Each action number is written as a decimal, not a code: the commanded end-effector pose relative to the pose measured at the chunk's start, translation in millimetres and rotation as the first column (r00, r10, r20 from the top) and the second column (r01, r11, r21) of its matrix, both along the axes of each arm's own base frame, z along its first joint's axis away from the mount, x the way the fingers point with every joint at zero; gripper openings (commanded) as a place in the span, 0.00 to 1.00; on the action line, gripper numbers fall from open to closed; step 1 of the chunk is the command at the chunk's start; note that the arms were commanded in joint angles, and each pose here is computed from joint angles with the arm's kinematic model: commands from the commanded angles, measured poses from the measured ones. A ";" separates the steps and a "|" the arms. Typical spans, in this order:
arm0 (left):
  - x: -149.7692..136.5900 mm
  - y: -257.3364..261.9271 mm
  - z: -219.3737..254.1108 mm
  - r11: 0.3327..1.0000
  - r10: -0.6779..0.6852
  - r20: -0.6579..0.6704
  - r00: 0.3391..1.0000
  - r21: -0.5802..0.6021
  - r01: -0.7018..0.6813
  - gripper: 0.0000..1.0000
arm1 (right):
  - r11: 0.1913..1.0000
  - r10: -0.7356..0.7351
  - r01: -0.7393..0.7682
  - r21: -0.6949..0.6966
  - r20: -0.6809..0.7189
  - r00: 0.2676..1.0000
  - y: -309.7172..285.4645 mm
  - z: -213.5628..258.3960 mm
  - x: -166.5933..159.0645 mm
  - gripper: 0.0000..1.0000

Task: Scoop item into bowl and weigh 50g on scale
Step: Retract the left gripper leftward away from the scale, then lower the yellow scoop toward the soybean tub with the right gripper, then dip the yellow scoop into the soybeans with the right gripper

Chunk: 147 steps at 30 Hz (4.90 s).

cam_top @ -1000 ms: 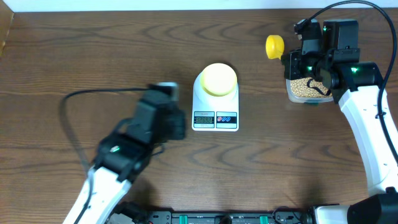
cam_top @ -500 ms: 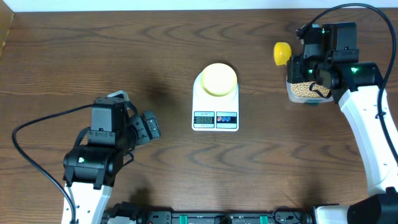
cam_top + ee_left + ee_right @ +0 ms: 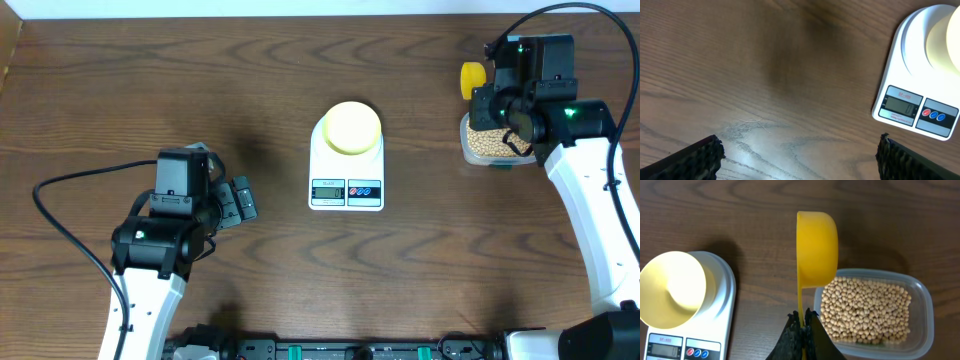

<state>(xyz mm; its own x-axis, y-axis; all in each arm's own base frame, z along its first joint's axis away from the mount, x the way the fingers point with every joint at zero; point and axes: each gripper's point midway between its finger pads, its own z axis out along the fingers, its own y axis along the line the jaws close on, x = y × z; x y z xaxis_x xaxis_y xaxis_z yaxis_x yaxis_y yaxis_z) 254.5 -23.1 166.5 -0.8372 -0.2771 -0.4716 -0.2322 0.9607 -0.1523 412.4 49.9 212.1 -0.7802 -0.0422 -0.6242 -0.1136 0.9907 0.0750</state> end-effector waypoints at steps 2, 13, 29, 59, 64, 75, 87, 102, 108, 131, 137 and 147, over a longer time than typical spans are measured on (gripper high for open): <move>0.6 5.6 -4.1 1.000 0.007 -0.016 1.000 0.029 -0.007 1.00 | 0.999 -0.040 0.040 0.014 -0.017 0.999 -3.4 0.4 -3.7 0.01; 0.6 5.6 -4.7 1.000 0.007 -0.019 1.000 0.029 -0.007 1.00 | 0.999 -0.040 0.041 0.011 -0.041 0.998 -4.0 -3.3 -8.5 0.01; 0.7 5.6 -4.6 1.000 0.007 -0.018 1.000 0.029 -0.007 1.00 | 0.994 -0.093 0.096 0.048 -0.050 0.994 -4.6 -3.2 -8.3 0.01; 0.7 5.6 -4.6 1.000 0.007 -0.018 1.000 0.029 -0.007 1.00 | 0.985 -0.138 0.129 0.114 0.070 0.988 -1.7 18.3 16.7 0.01; 0.7 5.6 -4.6 1.000 0.007 -0.018 1.000 0.029 -0.007 1.00 | 0.985 -0.138 0.130 0.113 0.070 0.988 -1.8 18.3 16.6 0.01; 0.6 5.6 -4.7 1.000 0.007 -0.019 1.000 0.029 -0.007 1.00 | 0.985 -0.138 0.129 0.114 0.074 0.988 -1.7 19.0 17.4 0.01; 0.7 5.6 -4.6 1.000 0.007 -0.018 1.000 0.029 -0.007 1.00 | 0.985 -0.139 0.132 0.111 0.058 0.989 -2.1 16.1 14.4 0.01; 0.7 5.6 -4.6 1.000 0.007 -0.018 1.000 0.029 -0.007 1.00 | 0.957 -0.282 0.283 0.055 -0.024 0.959 -66.9 13.4 -16.0 0.01; 0.7 5.6 -4.6 1.000 0.007 -0.018 1.000 0.029 -0.007 1.00 | 0.944 -0.325 0.330 0.020 -0.119 0.938 -88.1 -8.6 -28.3 0.01; 0.7 5.6 -4.6 1.000 0.007 -0.018 1.000 0.029 -0.007 1.00 | 0.932 -0.358 0.354 -0.078 -0.345 0.868 -99.7 -97.8 -21.9 0.01; 0.6 5.6 -4.7 1.000 0.007 -0.019 1.000 0.029 -0.007 1.00 | 0.944 -0.314 0.329 -0.024 -0.367 0.875 -88.7 -98.8 -22.7 0.01; 0.6 5.6 -4.7 1.000 0.007 -0.019 1.000 0.029 -0.007 1.00 | 0.957 -0.199 0.265 0.115 -0.403 0.893 -62.7 -101.1 -23.6 0.01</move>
